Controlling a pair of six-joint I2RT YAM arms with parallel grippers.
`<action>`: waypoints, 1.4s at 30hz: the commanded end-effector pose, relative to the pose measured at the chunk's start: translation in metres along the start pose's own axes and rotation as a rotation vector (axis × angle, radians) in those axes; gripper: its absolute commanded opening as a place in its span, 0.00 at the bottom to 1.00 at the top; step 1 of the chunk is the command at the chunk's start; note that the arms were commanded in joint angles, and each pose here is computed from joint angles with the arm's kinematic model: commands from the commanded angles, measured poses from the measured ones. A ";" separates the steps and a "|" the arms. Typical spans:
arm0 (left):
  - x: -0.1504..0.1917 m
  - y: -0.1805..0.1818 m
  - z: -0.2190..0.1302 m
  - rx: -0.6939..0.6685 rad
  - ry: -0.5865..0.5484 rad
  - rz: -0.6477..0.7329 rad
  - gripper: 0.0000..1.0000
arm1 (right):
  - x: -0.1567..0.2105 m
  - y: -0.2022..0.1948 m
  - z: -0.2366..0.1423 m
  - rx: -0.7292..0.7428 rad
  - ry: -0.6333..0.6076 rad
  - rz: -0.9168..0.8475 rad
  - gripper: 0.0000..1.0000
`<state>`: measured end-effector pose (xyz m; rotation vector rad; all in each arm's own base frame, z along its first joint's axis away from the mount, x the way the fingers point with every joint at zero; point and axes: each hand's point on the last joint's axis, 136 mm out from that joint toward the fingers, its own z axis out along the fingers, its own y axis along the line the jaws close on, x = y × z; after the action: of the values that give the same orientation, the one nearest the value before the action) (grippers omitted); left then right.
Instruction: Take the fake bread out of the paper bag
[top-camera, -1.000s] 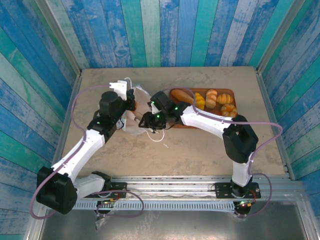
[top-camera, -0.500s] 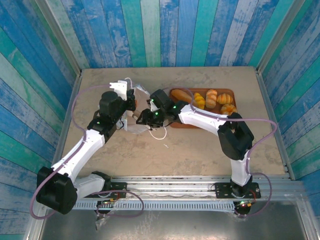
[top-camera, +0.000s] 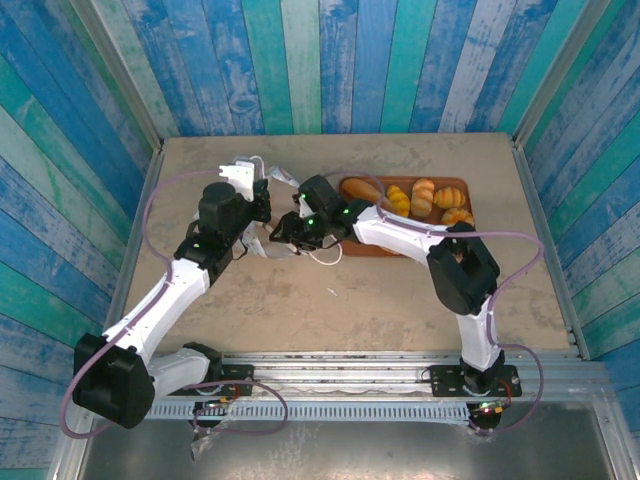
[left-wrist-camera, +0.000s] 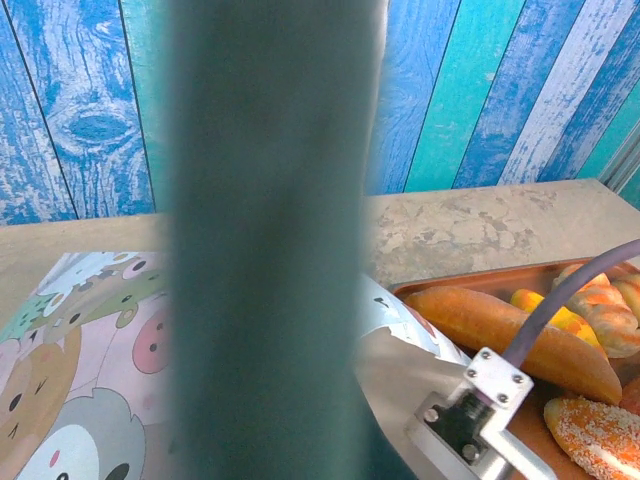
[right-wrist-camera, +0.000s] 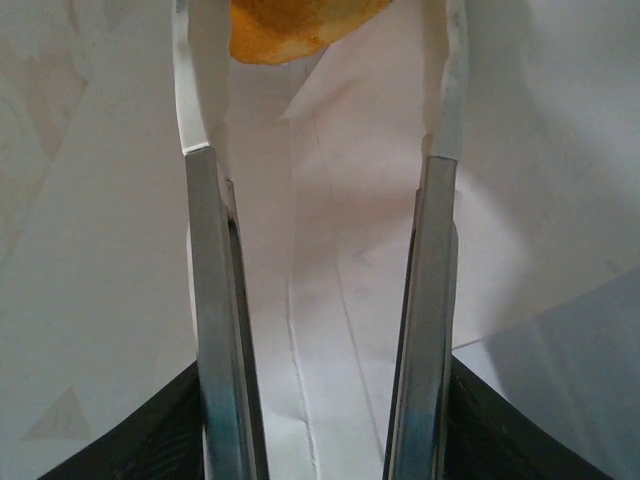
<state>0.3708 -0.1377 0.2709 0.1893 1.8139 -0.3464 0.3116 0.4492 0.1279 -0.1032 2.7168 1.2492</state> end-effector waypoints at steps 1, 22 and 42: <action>-0.024 -0.009 -0.013 0.043 -0.074 0.003 0.00 | -0.007 0.006 0.003 -0.022 -0.003 -0.007 0.52; -0.012 0.023 -0.003 -0.135 -0.044 -0.099 0.00 | -0.001 0.014 -0.065 0.105 -0.129 -0.197 0.30; -0.014 0.043 0.011 -0.270 0.006 -0.185 0.00 | 0.037 0.007 -0.151 0.232 -0.216 -0.348 0.27</action>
<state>0.3916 -0.1040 0.2768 -0.1260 1.8492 -0.2480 0.2595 0.3544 0.2027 -0.3453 2.5746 0.8558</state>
